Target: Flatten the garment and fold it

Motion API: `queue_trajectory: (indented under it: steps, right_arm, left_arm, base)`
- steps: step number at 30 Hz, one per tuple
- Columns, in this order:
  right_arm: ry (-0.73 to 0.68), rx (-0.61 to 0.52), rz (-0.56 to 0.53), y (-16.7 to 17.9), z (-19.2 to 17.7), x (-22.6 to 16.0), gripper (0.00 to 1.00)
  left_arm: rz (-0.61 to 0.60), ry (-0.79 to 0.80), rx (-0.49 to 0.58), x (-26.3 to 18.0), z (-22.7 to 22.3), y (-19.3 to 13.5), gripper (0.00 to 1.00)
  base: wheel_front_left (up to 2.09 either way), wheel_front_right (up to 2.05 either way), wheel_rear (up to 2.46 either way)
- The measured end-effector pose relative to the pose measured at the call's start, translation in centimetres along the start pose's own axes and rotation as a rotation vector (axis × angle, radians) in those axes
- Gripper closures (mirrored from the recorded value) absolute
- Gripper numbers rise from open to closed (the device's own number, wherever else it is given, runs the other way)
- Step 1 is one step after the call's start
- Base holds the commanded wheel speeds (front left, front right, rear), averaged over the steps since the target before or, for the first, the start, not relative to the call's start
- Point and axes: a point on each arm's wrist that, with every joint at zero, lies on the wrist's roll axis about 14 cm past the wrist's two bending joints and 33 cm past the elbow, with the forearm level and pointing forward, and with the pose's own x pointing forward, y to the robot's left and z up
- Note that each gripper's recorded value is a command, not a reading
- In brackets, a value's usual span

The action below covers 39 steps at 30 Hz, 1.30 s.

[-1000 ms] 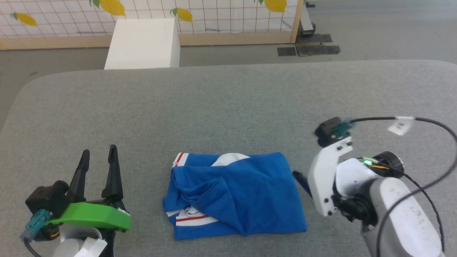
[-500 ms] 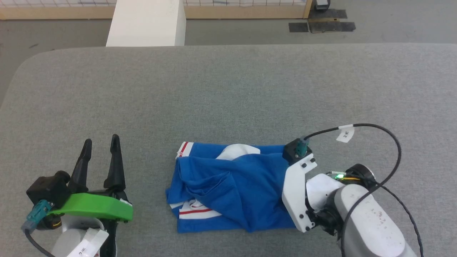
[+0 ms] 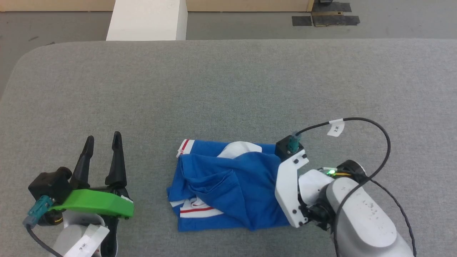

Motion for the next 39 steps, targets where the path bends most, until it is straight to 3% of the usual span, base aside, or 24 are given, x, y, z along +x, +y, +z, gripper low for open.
queue_trajectory:
  steps: [13,19,26,39]
  right_arm:
    - [-0.091,0.013,-0.021,-0.8,1.0,-1.8,1.0]
    - [-0.154,-0.003,-0.085,-3.3,2.1,-4.5,1.0]
    - [-0.166,0.032,-0.208,-8.6,1.4,-8.2,1.0]
    - [-0.117,0.233,-0.523,-22.8,-2.6,-14.3,1.0]
  left_arm:
    - [-0.012,-0.031,0.012,-0.4,1.2,-0.4,0.0]
    - [-0.034,-0.029,0.042,-0.6,1.3,-1.1,0.0]
    - [-0.087,-0.004,0.087,0.1,0.5,-2.9,0.0]
    - [-0.175,0.038,0.114,3.7,-1.4,-5.2,0.0]
  base:
    - [0.0,0.0,0.0]
    - [0.0,0.0,0.0]
    - [0.0,0.0,0.0]
    - [0.0,0.0,0.0]
